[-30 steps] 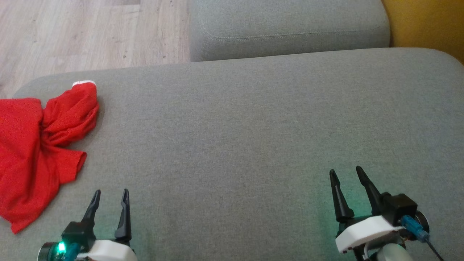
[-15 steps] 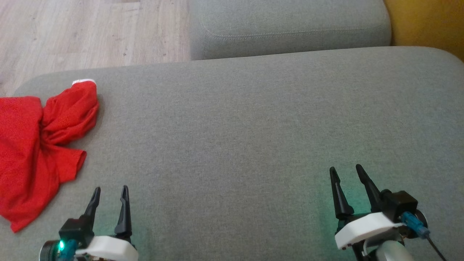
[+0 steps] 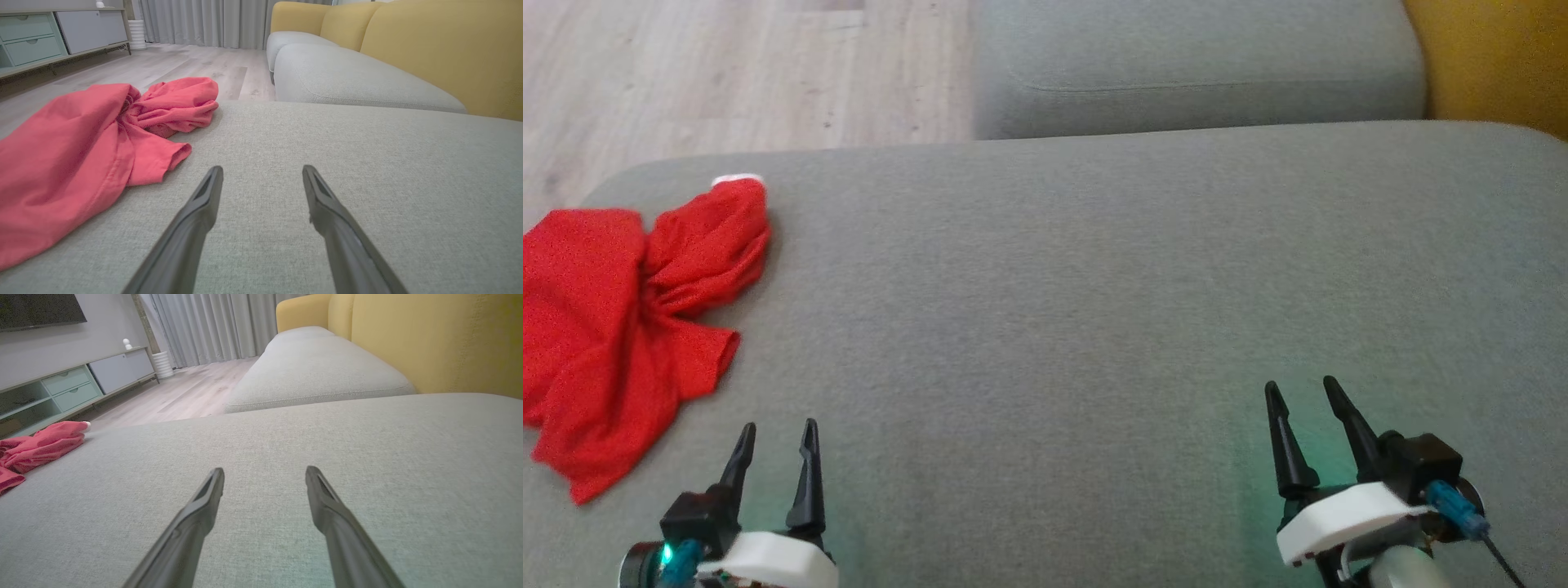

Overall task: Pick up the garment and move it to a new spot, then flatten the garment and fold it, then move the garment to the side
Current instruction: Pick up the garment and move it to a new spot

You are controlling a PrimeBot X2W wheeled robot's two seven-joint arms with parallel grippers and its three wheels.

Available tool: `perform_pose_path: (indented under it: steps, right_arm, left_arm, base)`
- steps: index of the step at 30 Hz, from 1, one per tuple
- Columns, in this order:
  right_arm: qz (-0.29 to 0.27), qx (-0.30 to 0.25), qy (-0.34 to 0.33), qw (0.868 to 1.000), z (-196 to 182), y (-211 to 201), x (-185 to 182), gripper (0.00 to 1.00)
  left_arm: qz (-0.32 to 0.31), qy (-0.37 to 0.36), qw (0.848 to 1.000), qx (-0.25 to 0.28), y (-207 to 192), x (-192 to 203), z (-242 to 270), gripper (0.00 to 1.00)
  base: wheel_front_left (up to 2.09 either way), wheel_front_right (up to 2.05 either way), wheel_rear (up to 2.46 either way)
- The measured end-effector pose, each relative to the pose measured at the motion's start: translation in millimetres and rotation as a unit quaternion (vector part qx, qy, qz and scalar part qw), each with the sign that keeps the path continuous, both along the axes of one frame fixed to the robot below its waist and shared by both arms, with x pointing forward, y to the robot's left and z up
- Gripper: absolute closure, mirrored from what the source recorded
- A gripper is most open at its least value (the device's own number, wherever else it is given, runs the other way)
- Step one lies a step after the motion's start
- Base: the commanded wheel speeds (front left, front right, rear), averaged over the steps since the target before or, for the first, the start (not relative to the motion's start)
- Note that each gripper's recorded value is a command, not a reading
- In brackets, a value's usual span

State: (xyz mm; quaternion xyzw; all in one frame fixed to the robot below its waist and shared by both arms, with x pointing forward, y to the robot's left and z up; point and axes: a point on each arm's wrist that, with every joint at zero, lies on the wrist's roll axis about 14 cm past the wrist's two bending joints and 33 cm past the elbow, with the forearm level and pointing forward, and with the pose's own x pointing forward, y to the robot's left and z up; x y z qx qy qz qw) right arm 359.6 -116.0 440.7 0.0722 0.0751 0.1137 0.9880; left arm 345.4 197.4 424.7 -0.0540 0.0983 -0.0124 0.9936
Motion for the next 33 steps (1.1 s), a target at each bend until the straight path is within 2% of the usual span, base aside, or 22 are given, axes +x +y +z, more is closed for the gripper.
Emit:
perform_pose_path:
  steps: [11,19,24,29,33]
  right_arm:
    - [0.085,0.001,-0.013,0.996,9,56,12,0.0]
    - [0.18,0.006,-0.011,0.984,10,120,9,0.0]
    - [0.219,0.006,-0.008,0.976,8,145,3,0.0]
    - [0.226,0.011,0.001,0.974,2,150,7,0.0]
    - [0.223,0.01,-0.016,0.975,7,147,26,0.0]
  left_arm:
    - [0.077,-0.006,0.997,-0.004,45,-36,3,0.0]
    - [0.166,0.006,0.986,-0.006,88,-94,-7,0.0]
    - [0.205,0.015,0.979,-0.011,106,-122,-13,0.0]
    - [0.213,0.009,0.977,-0.013,112,-113,-7,0.0]
    - [0.207,-0.014,0.978,-0.006,122,-79,14,0.0]
  base:
    - [0.0,0.0,0.0]
    - [0.0,0.0,0.0]
    - [0.0,0.0,0.0]
    - [0.0,0.0,0.0]
    - [0.0,0.0,0.0]
